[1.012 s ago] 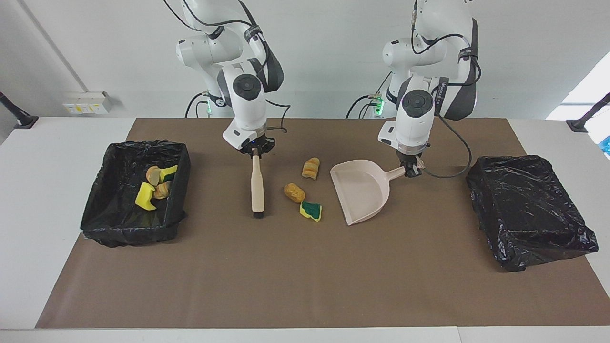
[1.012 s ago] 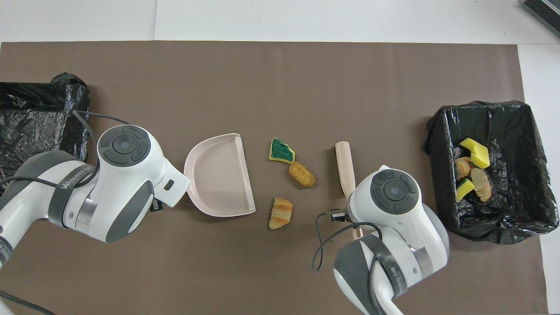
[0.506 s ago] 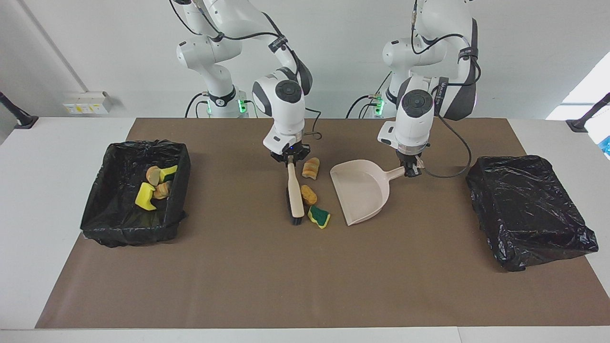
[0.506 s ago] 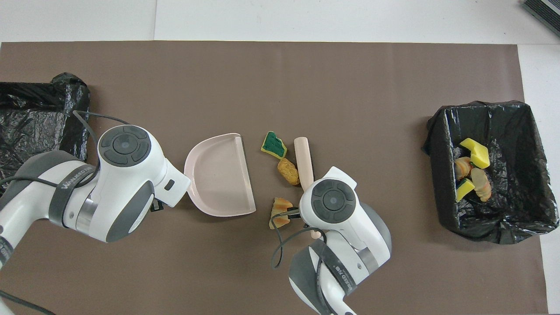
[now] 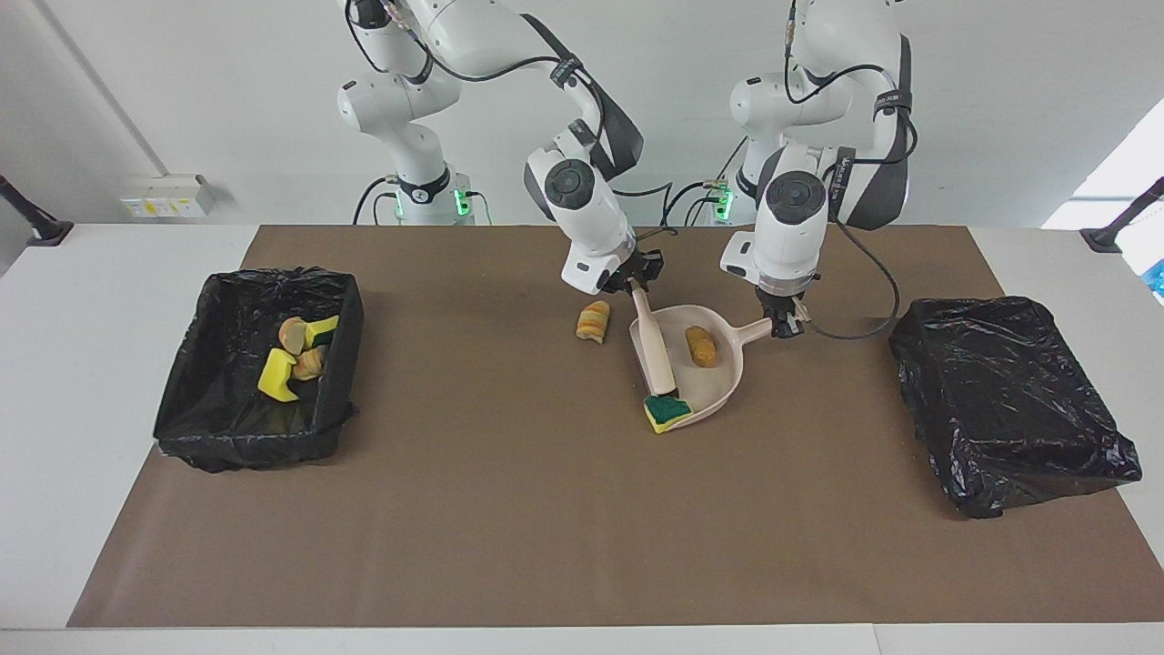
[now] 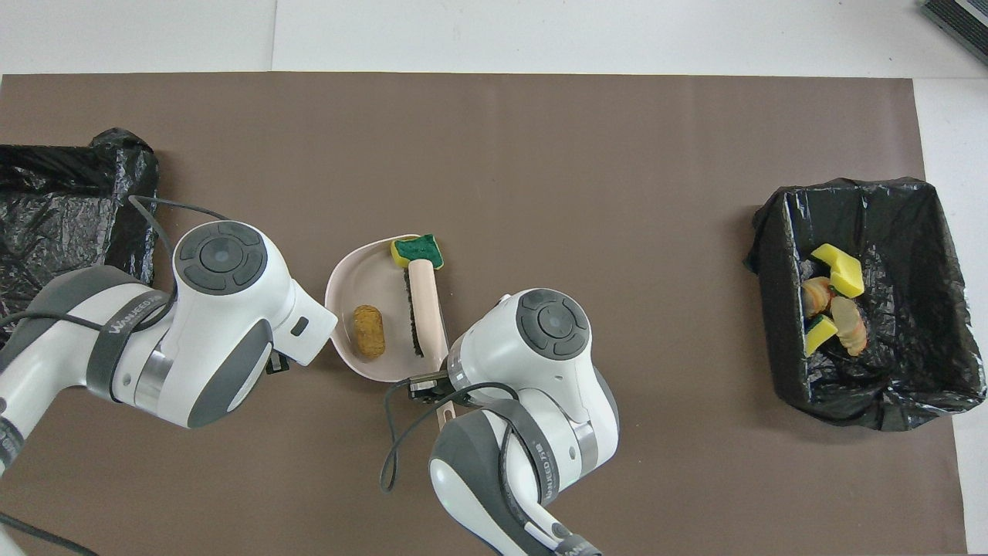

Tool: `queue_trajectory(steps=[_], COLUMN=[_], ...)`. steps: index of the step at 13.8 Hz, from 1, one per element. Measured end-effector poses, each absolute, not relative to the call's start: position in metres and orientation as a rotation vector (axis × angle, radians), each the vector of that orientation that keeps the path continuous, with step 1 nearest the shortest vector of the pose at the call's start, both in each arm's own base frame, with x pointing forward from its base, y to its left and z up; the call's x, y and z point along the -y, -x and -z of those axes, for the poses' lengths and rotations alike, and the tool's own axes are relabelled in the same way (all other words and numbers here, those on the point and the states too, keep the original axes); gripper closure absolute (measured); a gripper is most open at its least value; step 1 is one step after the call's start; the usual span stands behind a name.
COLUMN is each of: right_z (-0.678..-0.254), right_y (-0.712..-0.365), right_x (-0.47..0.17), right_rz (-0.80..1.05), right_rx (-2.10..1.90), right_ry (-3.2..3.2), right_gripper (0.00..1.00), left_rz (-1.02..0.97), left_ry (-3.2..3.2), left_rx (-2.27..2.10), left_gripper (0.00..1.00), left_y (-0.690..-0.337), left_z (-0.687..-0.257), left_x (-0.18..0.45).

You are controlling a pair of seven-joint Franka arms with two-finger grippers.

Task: Sweep and dump trash in bin
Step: 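Sweep the bread piece and tan chunk into the dustpan with the right gripper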

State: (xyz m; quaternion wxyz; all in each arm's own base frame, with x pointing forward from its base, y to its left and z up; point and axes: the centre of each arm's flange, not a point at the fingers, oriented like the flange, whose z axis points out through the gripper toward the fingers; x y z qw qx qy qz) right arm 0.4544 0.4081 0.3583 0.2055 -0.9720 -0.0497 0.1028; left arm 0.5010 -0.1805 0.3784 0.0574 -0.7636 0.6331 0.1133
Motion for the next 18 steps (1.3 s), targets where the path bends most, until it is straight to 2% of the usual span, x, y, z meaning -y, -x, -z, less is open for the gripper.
queue_trajectory(steps=[3,7,9,14,18], right_z=[-0.375,-0.427,-0.433,-0.386,-0.381], right_y=[-0.459,-0.472,-0.465,-0.404,-0.335], right_x=[-0.399,-0.333,-0.309,-0.274,-0.307], right_rz=[-0.318,-0.412,-0.449,-0.531,-0.491], right_rx=[0.122,0.079,0.088,-0.102,-0.404], right_ry=[2.7,2.744,2.827,2.955,3.014], right_gripper=[0.74,0.74,0.74,0.74,0.74], left_rz=[-0.344,-0.344,-0.344,-0.344,-0.344], left_ry=[2.316,2.317,2.317,2.318,2.318], left_rx=[-1.918,-1.917,-1.916,-1.915,-1.915], left_gripper=[0.69,0.69,0.69,0.69,0.69], left_y=[-0.501,-0.501,-0.501,-0.501,-0.501], left_z=[-0.378,-0.378,-0.378,-0.378,-0.378], left_x=[0.181,0.181,0.181,0.181,0.181])
